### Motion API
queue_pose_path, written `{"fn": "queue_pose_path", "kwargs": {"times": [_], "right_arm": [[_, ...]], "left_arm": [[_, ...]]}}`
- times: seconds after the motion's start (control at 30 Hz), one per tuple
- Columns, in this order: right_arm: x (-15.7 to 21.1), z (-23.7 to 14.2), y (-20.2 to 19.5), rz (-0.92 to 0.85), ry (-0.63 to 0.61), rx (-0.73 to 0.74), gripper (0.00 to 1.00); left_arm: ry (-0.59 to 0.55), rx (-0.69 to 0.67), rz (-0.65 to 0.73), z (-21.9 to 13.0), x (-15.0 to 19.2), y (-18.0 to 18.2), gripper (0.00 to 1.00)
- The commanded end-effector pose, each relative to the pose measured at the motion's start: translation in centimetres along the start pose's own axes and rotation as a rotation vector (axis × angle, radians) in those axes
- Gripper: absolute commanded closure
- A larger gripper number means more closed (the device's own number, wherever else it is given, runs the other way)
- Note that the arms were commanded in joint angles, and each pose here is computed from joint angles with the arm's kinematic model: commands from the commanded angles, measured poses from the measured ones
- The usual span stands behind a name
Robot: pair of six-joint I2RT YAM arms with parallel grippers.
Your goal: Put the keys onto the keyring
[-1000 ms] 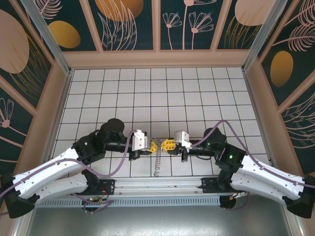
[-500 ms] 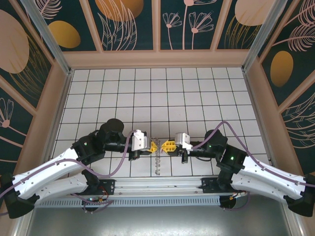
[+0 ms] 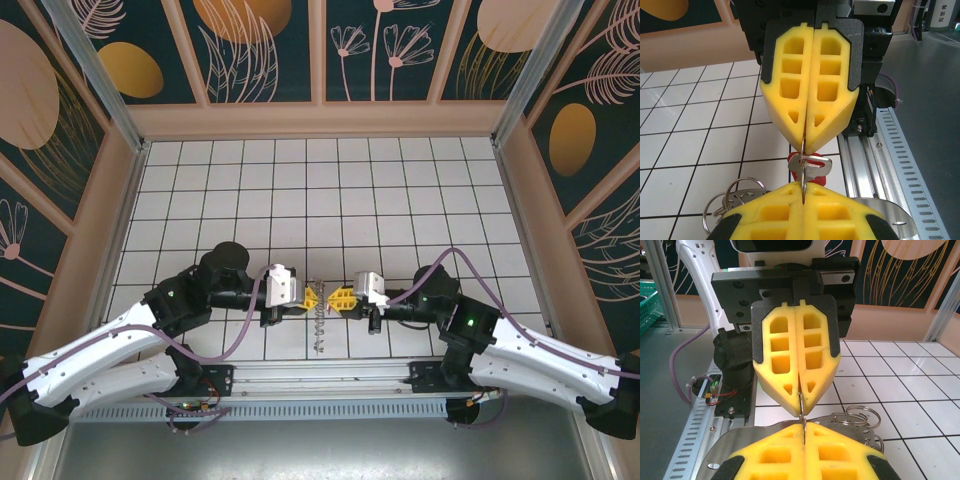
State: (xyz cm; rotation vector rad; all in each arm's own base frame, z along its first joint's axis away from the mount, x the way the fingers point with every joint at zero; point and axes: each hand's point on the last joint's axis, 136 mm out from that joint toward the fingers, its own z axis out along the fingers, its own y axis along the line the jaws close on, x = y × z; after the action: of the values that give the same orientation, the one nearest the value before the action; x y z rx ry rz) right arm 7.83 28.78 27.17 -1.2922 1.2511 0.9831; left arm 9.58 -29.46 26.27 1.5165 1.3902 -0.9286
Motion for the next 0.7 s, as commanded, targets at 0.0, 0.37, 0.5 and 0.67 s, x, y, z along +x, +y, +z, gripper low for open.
{"fn": "queue_pose_path", "kwargs": {"times": [0.0, 0.37, 0.5, 0.67], "right_arm": [[-0.39, -0.33, 0.09, 0.011, -0.013, 0.012, 1.0], [-0.51, -0.54, 0.06, 0.012, -0.012, 0.019, 1.0], [-0.5, -0.47, 0.05, 0.01, -0.012, 0.018, 1.0], [-0.57, -0.45, -0.11, 0.005, -0.014, 0.026, 1.0]], "left_arm": [[-0.046, -0.019, 0.041, -0.75, -1.95, 0.18, 1.0], [-0.045, -0.021, 0.043, -0.8, -2.02, 0.2, 1.0], [-0.045, -0.021, 0.041, -0.77, -2.04, 0.22, 1.0], [-0.043, -0.021, 0.041, -0.77, -2.0, 0.22, 1.0]]}}
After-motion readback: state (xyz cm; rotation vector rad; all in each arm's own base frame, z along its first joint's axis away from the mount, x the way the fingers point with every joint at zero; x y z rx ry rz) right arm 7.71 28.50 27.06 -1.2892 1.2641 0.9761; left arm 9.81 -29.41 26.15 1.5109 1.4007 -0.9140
